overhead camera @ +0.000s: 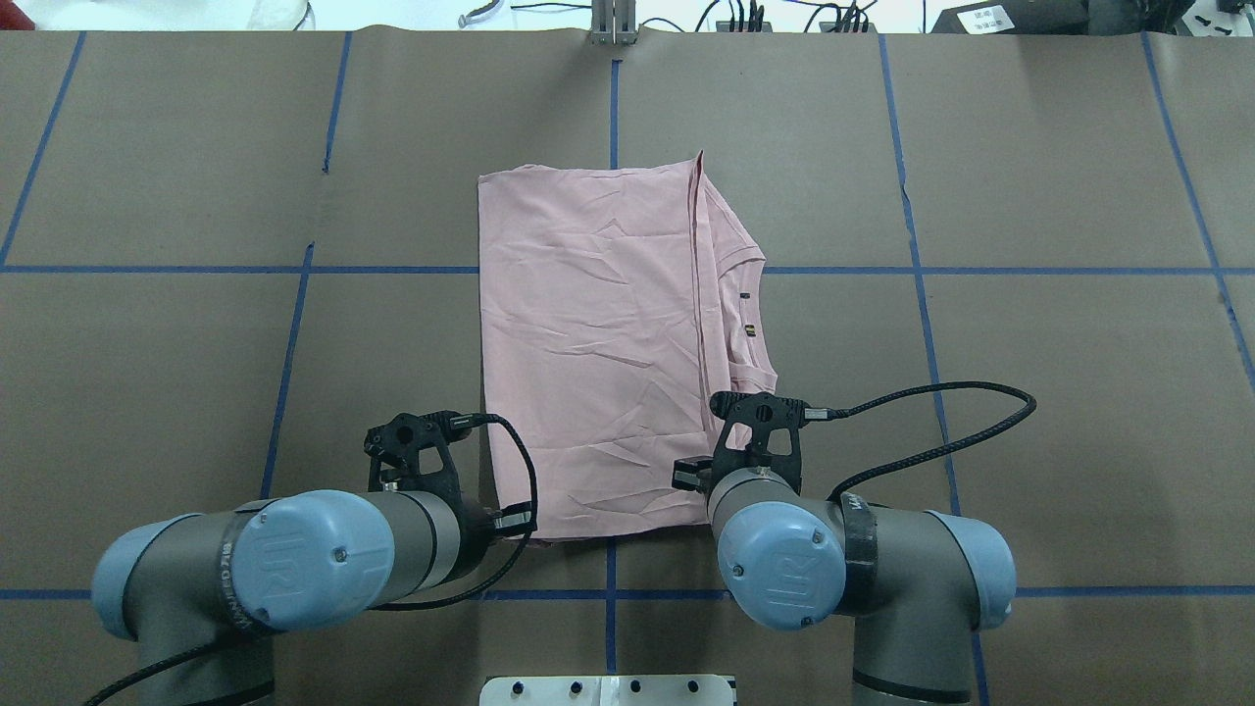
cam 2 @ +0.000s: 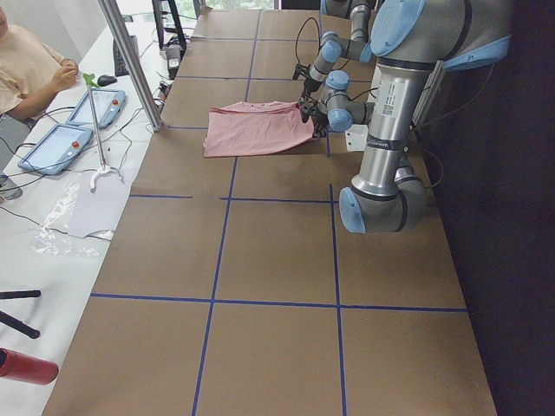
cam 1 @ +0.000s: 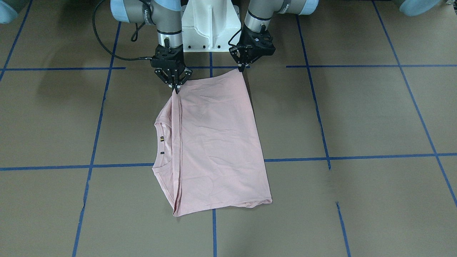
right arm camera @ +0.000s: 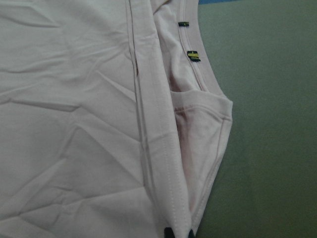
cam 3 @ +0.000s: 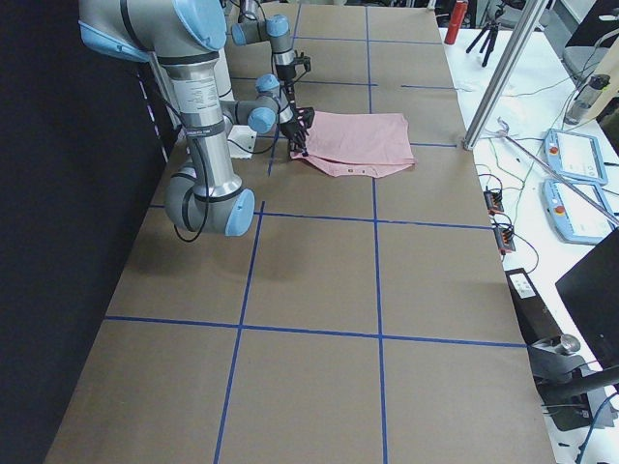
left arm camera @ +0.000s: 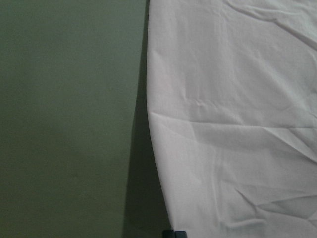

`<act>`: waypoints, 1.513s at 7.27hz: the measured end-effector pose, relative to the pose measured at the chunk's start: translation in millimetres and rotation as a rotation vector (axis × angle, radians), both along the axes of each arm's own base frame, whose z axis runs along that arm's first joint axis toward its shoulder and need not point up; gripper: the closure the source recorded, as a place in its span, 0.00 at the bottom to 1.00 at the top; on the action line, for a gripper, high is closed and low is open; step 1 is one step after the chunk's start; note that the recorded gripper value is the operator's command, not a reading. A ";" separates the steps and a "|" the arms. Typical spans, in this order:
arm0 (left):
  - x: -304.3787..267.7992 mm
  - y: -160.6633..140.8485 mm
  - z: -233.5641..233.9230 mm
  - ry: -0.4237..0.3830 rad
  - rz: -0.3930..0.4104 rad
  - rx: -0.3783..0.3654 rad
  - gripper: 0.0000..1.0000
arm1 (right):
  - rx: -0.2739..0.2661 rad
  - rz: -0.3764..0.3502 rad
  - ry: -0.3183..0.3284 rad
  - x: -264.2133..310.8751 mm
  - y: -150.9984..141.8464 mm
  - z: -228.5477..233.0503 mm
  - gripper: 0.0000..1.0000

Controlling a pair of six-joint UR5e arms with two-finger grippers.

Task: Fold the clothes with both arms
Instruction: 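Lift the near edge with both grippers and fold it toward the far edge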

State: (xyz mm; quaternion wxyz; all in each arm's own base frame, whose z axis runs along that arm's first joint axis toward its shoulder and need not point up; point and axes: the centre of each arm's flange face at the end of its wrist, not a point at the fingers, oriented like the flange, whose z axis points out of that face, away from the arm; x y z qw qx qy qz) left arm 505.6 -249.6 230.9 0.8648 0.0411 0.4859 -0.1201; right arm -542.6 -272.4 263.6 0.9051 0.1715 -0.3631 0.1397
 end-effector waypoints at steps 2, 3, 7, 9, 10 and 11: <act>-72.3 21.2 -51.9 0.015 0.046 -0.024 1.00 | -0.016 -0.024 -0.007 55.3 20.7 -52.1 1.00; -108.4 31.4 -71.8 0.024 0.066 -0.034 1.00 | -0.023 -0.043 -0.014 78.8 33.3 -71.0 1.00; -111.9 -21.2 -75.5 -0.060 0.035 0.054 1.00 | -0.014 -0.041 0.031 57.0 16.6 -83.0 1.00; -97.7 -87.1 -62.9 -0.113 -0.019 0.119 1.00 | 0.019 0.000 0.062 40.6 -38.8 -70.7 1.00; -87.6 -115.9 -51.6 -0.127 -0.043 0.136 1.00 | 0.026 0.018 0.070 26.7 -67.3 -59.0 1.00; -75.1 -143.4 -40.5 -0.142 -0.062 0.147 1.00 | 0.027 0.035 0.081 10.3 -95.0 -51.3 1.00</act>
